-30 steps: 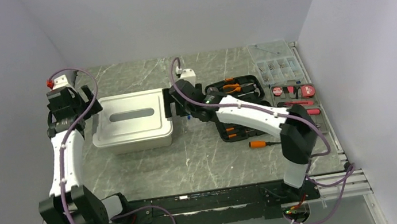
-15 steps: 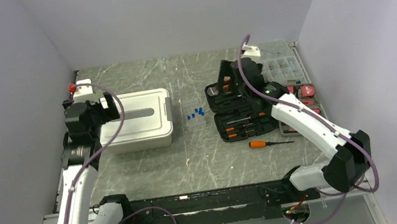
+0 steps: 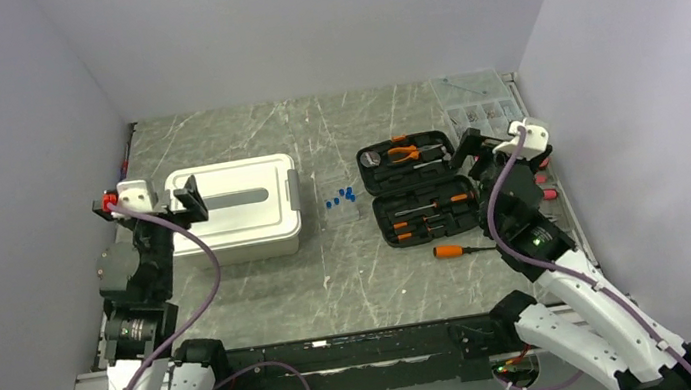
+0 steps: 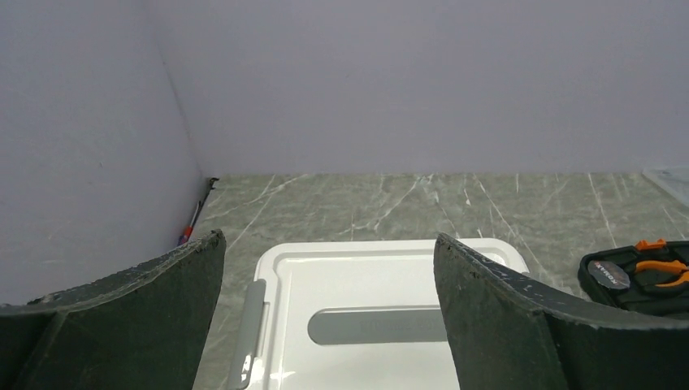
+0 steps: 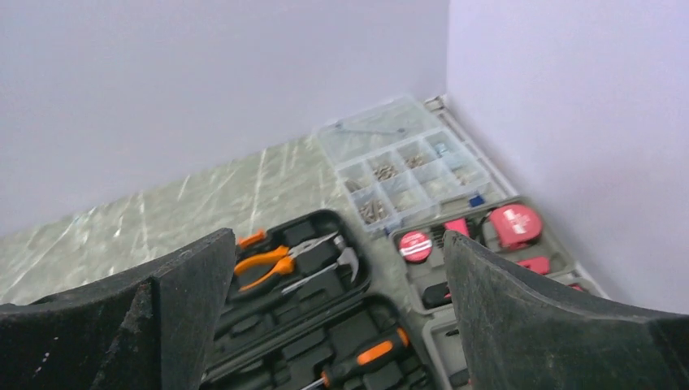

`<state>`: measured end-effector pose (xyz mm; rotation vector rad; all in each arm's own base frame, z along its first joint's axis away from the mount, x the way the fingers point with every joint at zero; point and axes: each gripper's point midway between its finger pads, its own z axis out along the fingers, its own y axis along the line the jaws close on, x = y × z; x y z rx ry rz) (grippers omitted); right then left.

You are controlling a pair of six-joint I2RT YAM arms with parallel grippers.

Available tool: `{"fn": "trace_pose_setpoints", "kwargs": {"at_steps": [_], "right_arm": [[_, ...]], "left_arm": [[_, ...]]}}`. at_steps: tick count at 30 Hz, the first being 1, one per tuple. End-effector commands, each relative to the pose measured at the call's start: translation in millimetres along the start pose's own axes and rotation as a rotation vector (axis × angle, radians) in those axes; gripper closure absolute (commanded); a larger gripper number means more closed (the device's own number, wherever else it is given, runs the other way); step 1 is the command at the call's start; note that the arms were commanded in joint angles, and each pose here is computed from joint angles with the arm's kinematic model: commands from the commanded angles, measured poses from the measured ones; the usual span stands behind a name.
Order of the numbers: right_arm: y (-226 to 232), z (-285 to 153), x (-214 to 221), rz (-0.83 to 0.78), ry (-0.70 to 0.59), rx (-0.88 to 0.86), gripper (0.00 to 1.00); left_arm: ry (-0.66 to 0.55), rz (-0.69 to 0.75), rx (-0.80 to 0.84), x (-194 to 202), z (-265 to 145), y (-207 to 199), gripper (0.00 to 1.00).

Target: Organize the chemistry lab equipment

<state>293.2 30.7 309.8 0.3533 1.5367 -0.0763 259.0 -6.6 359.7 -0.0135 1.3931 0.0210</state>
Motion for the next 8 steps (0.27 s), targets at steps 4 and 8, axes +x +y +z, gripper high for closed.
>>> {"fn": "trace_pose_setpoints", "kwargs": {"at_steps": [4,8], "right_arm": [[-28.2,-2.8,-25.6,-0.049,-0.151,0.115,0.00],[-32.7,-3.7,-28.1,-0.058,-0.168,0.135,0.00]], "left_arm": [[-0.029,-0.003,-0.042,-5.0,1.3,6.3,0.01],[-0.025,0.007,-0.047,-2.6,1.9,7.3,0.01]]}}
